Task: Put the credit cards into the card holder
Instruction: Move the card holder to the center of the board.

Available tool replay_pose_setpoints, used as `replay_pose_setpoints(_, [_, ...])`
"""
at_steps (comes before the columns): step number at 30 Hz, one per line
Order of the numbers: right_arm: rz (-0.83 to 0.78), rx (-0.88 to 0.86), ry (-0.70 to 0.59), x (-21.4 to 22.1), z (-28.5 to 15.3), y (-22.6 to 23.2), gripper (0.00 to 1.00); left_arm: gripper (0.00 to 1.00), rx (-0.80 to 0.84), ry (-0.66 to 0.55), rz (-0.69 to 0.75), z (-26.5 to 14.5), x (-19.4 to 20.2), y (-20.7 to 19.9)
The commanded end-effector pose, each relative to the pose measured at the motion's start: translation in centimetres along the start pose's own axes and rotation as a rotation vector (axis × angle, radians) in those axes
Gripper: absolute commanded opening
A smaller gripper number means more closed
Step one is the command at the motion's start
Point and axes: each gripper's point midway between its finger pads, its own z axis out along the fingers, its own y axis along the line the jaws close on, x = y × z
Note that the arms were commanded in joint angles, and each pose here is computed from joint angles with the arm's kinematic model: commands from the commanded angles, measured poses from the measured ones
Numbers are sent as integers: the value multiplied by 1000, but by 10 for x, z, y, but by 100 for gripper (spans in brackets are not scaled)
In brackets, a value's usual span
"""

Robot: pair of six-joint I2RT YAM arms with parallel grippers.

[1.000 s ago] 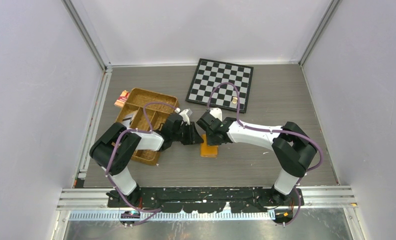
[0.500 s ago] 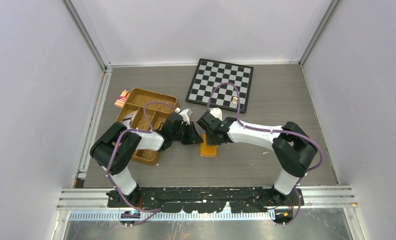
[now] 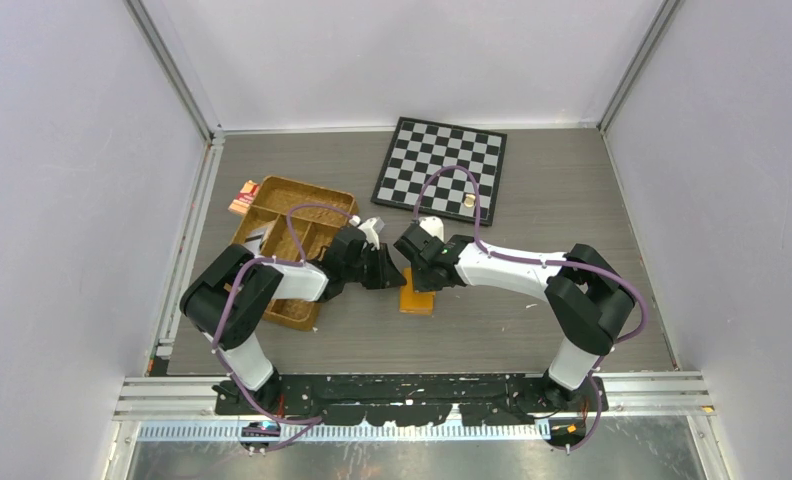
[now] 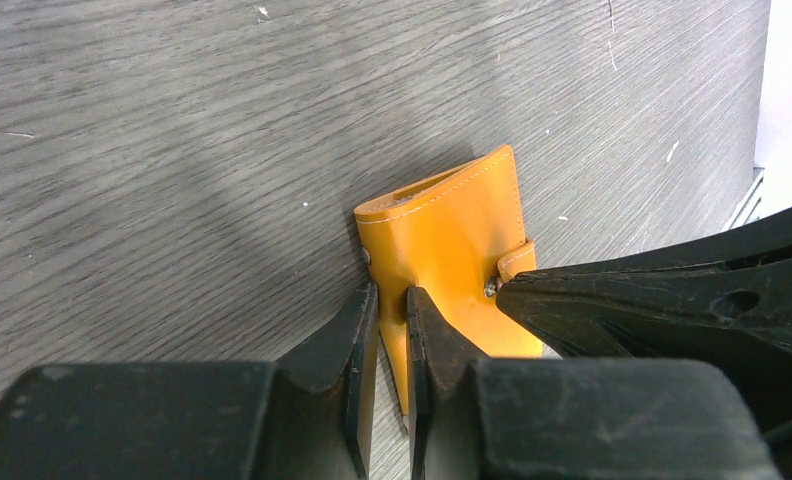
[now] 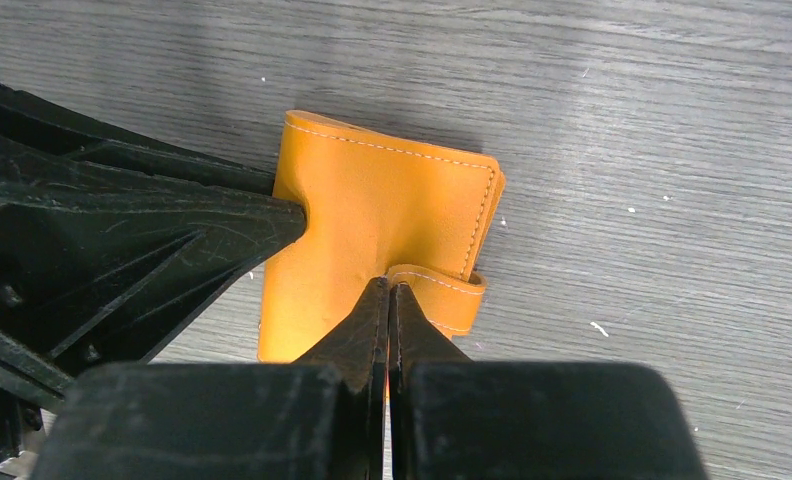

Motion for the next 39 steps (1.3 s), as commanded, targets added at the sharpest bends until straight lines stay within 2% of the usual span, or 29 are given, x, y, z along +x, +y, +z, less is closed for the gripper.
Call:
replay_pose_setpoints(1, [-10,-82,27,9,0,21,0,7,-174,119,4,-1,41,45])
replay_pose_setpoints(39, [-5,65,123,36,38,7,0,3,-165,119,7,-1,40,42])
